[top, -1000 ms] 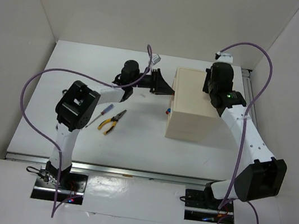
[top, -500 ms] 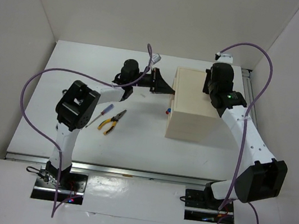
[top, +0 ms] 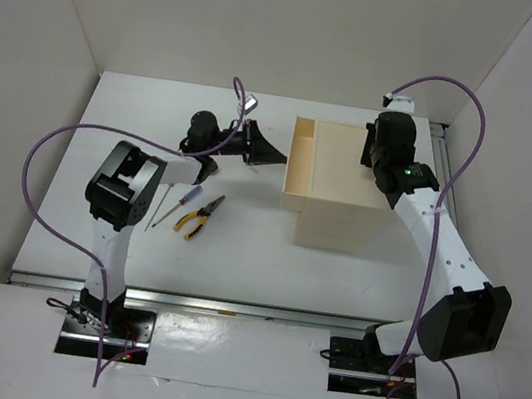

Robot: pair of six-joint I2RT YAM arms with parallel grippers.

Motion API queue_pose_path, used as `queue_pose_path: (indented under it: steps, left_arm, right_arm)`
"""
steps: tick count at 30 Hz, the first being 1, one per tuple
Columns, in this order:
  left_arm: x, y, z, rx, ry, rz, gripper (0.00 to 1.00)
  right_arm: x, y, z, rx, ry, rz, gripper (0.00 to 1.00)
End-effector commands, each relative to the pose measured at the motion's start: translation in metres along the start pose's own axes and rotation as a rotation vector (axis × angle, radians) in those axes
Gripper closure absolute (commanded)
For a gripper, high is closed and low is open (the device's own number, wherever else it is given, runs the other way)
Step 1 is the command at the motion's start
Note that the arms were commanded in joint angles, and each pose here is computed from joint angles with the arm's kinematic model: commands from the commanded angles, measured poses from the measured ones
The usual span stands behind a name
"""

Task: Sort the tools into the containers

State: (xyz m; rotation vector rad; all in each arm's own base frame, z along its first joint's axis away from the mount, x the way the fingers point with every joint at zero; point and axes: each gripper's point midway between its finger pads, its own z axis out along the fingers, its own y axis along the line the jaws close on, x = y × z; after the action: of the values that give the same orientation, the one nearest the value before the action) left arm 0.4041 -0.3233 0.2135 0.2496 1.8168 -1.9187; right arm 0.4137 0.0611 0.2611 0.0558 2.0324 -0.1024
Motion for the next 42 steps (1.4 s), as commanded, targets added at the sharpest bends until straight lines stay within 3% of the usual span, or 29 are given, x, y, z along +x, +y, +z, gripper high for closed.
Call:
queue_pose_path:
  steps: [1, 6, 18, 19, 20, 21, 24, 25, 26, 28, 29, 30, 31, 34, 38, 42]
  left_arm:
    - [-0.027, -0.02, -0.029, 0.019, -0.074, 0.106, 1.0]
    - [-0.038, -0.02, -0.057, -0.013, -0.109, 0.137, 1.0]
    - [-0.044, -0.016, -0.071, -0.039, -0.143, 0.113, 1.0]
    - [-0.045, -0.02, -0.071, -0.035, -0.144, 0.132, 0.9]
    - [-0.042, -0.017, -0.072, -0.053, -0.139, 0.109, 0.45]
    - [-0.047, -0.019, -0.072, -0.061, -0.162, 0.125, 0.29]
    - [-0.049, -0.015, -0.074, -0.127, -0.189, 0.124, 0.0]
    - [-0.057, -0.014, -0.079, -0.162, -0.211, 0.122, 0.0]
    - [-0.064, -0.008, -0.086, -0.214, -0.225, 0.17, 0.0]
    - [-0.089, 0.005, -0.103, -0.453, -0.306, 0.125, 0.0]
    - [-0.098, 0.014, -0.115, -0.586, -0.295, 0.243, 0.0]
    - [-0.114, 0.025, -0.139, -0.826, -0.345, 0.233, 0.0]
    - [-0.119, 0.028, -0.15, -0.941, -0.307, 0.336, 0.0]
    - [-0.128, 0.041, -0.195, -1.211, -0.246, 0.407, 0.0]
    - [-0.105, 0.063, -0.229, -1.38, -0.245, 0.357, 0.0]
    - [-0.066, 0.076, -0.241, -1.528, -0.137, 0.303, 0.0]
  right_arm:
    - [-0.008, -0.004, -0.006, 0.006, -0.023, 0.021, 1.0]
    - [-0.008, -0.004, -0.006, 0.006, -0.023, 0.021, 1.0]
    - [-0.013, -0.003, -0.008, -0.005, -0.03, 0.023, 1.0]
    - [-0.013, -0.003, -0.008, -0.005, -0.03, 0.023, 1.0]
    - [-0.013, -0.003, -0.008, -0.005, -0.03, 0.023, 1.0]
    - [-0.013, -0.003, -0.008, -0.005, -0.03, 0.023, 1.0]
    - [-0.011, -0.002, -0.005, -0.004, -0.021, 0.02, 1.0]
    - [-0.011, -0.002, -0.005, -0.004, -0.021, 0.02, 1.0]
    - [-0.009, -0.002, -0.006, -0.003, -0.013, 0.017, 1.0]
    - [-0.01, -0.001, -0.007, -0.012, -0.01, 0.008, 1.0]
    - [-0.008, -0.001, -0.005, -0.011, -0.002, 0.005, 1.0]
    - [-0.009, 0.001, -0.006, -0.024, 0.002, 0.004, 1.0]
    - [-0.009, 0.001, -0.006, -0.025, 0.002, -0.005, 1.0]
    - [-0.008, 0.0, -0.007, -0.022, 0.022, -0.012, 1.0]
    - [-0.007, 0.002, -0.006, -0.03, 0.032, -0.015, 1.0]
    - [-0.002, 0.002, -0.005, -0.028, 0.055, -0.032, 1.0]
